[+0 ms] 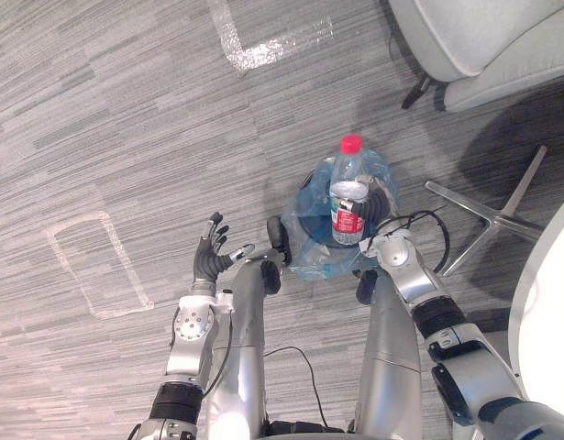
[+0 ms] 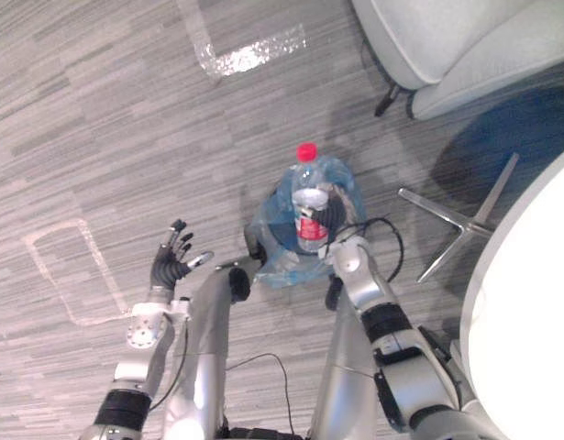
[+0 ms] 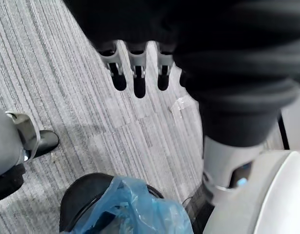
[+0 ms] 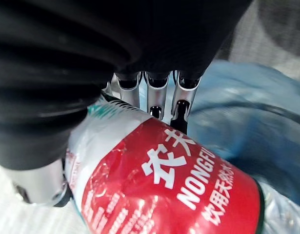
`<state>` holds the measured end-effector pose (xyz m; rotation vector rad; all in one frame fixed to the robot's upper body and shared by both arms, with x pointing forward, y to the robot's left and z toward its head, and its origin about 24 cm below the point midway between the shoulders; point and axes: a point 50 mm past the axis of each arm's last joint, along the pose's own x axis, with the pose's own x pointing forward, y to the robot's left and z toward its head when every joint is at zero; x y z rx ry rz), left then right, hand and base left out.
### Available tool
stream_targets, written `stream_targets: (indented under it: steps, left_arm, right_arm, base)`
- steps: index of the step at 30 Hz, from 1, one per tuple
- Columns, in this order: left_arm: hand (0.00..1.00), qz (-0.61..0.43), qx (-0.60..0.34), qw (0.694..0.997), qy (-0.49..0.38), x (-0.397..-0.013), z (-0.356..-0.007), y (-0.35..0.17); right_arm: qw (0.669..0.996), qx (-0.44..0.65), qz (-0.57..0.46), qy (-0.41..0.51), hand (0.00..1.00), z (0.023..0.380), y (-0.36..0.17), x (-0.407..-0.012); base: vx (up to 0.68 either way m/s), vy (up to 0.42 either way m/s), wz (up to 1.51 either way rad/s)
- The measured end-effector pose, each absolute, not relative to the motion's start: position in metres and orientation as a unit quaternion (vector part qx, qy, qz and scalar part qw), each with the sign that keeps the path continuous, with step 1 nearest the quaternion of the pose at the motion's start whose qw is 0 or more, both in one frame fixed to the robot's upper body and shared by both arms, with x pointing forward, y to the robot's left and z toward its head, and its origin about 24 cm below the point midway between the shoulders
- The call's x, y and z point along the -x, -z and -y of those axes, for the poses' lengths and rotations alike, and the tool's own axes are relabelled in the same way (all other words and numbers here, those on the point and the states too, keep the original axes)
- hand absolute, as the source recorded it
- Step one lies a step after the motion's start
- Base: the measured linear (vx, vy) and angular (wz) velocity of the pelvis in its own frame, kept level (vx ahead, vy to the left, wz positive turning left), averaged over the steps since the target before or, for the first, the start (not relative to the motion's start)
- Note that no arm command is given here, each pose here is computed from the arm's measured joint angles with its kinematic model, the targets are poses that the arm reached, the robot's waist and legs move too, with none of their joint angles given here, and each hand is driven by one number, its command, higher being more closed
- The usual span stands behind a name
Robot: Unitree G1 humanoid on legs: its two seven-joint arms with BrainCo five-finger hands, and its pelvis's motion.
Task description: Gather rubbish on tea table into small bin, then transfer packed bag to large trash can.
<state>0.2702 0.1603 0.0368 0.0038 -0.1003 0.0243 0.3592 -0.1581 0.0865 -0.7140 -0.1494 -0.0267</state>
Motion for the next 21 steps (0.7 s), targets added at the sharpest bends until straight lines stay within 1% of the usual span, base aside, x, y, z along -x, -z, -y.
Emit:
stream_targets:
  steps: [3, 7, 9, 10, 12, 13, 16, 21]
  left_arm:
    - [0.00, 0.048, -0.002, 0.999, 0.004, -0.269, -0.155, -0.035]
    - [0.00, 0.041, -0.003, 0.999, 0.022, -0.268, -0.147, -0.032]
    - [0.00, 0.006, 0.004, 1.000, 0.012, -0.276, -0.148, -0.016]
    - [0.00, -0.031, 0.007, 0.999, -0.004, -0.284, -0.149, -0.003]
    - [0.00, -0.070, -0.001, 0.997, -0.028, -0.291, -0.150, 0.008]
    - [0.00, -0.080, -0.003, 0.996, -0.030, -0.295, -0.147, 0.010]
    - [0.00, -0.085, 0.011, 0.996, -0.030, -0.299, -0.135, 0.010]
    - [0.00, -0.116, 0.011, 0.992, -0.043, -0.298, -0.139, 0.021]
  right_arm:
    - [0.934, 0.352, 0.063, 0.013, 1.00, 0.157, -0.080, -0.358]
    - [0.932, 0.360, 0.030, 0.016, 1.00, 0.164, -0.066, -0.356]
    - [0.933, 0.361, 0.008, 0.013, 1.00, 0.166, -0.055, -0.354]
    - [0.934, 0.358, -0.001, 0.007, 1.00, 0.163, -0.051, -0.353]
    - [0.936, 0.353, -0.001, -0.002, 1.00, 0.154, -0.049, -0.352]
    - [0.933, 0.359, 0.001, -0.002, 0.00, 0.151, -0.048, -0.351]
    - [0.935, 0.356, -0.001, 0.001, 0.00, 0.147, -0.045, -0.350]
    - [0.944, 0.330, 0.008, 0.000, 0.00, 0.132, -0.049, -0.352]
  base:
    - [0.02, -0.051, 0.00]
    - [-0.02, -0.038, -0.08]
    - [-0.03, -0.014, -0.27]
    - [-0.04, -0.011, -0.27]
    - [-0.04, -0.003, -0.29]
    - [-0.03, 0.009, -0.20]
    - [-0.03, 0.015, -0.06]
    - [-0.03, 0.007, -0.06]
